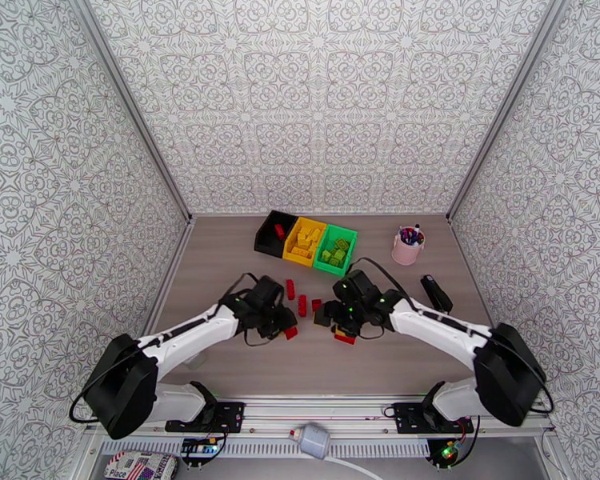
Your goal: Sort the legos into containers by color
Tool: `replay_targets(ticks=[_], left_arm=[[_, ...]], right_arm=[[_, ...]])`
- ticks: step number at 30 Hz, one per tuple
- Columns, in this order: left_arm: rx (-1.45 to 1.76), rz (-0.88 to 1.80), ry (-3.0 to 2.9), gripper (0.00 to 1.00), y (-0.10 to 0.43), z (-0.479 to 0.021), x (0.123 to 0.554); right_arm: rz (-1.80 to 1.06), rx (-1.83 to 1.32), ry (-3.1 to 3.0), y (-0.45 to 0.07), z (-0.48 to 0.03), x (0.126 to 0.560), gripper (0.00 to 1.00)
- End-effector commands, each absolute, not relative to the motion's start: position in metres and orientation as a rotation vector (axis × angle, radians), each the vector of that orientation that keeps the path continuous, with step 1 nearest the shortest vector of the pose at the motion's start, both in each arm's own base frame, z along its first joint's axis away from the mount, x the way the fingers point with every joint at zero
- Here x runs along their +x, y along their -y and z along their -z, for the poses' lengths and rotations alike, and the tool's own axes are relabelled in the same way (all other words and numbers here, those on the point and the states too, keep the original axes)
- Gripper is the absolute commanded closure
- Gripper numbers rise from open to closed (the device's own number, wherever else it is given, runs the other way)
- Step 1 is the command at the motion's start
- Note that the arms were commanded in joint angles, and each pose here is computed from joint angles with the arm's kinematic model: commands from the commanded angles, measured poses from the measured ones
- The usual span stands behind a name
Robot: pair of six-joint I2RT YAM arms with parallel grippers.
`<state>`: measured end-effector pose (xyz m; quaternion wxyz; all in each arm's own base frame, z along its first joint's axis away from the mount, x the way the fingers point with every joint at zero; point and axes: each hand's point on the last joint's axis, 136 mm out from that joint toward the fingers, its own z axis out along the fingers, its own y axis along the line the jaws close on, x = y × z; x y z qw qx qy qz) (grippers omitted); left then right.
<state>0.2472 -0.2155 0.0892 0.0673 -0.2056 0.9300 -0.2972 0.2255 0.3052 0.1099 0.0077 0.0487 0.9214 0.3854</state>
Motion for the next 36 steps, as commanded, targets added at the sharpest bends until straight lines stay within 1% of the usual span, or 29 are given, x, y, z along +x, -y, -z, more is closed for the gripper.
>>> replay_targets(ticks=[1, 5, 12, 17, 22, 26, 28, 29, 32, 33, 36], left_arm=[[-0.583, 1.147, -2.696, 0.68, 0.222, -0.115, 0.269], [-0.634, 1.273, -2.598, 0.68, 0.212, -0.133, 0.301], [-0.719, 1.351, -2.453, 0.68, 0.181, -0.156, 0.374], [-0.725, 1.32, -2.418, 0.68, 0.16, -0.17, 0.436], [-0.721, 1.296, -2.408, 0.66, 0.147, -0.173, 0.498], [-0.732, 1.276, -2.418, 0.58, 0.142, -0.165, 0.541], [-0.738, 1.271, -2.424, 0.49, 0.141, -0.162, 0.557], [-0.746, 1.252, -2.43, 0.42, 0.139, -0.159, 0.564], [-0.763, 1.192, -2.441, 0.27, 0.133, -0.152, 0.574], [-0.758, 1.192, -2.432, 0.24, 0.133, -0.155, 0.576], [-0.731, 1.163, -2.426, 0.24, 0.133, -0.165, 0.572]], right_arm=[[-1.459, 0.108, -2.762, -0.339, -0.144, 0.252, 0.3], [-1.551, 0.083, -2.721, -0.36, -0.156, 0.28, 0.31], [-1.719, 0.106, -2.618, -0.383, -0.181, 0.34, 0.32], [-1.778, 0.155, -2.544, -0.377, -0.198, 0.38, 0.32], [-1.739, 0.17, -2.543, -0.359, -0.204, 0.399, 0.32], [-1.685, 0.213, -2.56, -0.338, -0.2, 0.407, 0.32], [-1.655, 0.228, -2.574, -0.329, -0.196, 0.407, 0.32], [-1.639, 0.239, -2.585, -0.324, -0.194, 0.407, 0.32], [-1.587, 0.227, -2.603, -0.311, -0.191, 0.402, 0.32], [-1.571, 0.227, -2.61, -0.307, -0.191, 0.4, 0.32], [-1.497, 0.214, -2.641, -0.296, -0.188, 0.391, 0.32]])
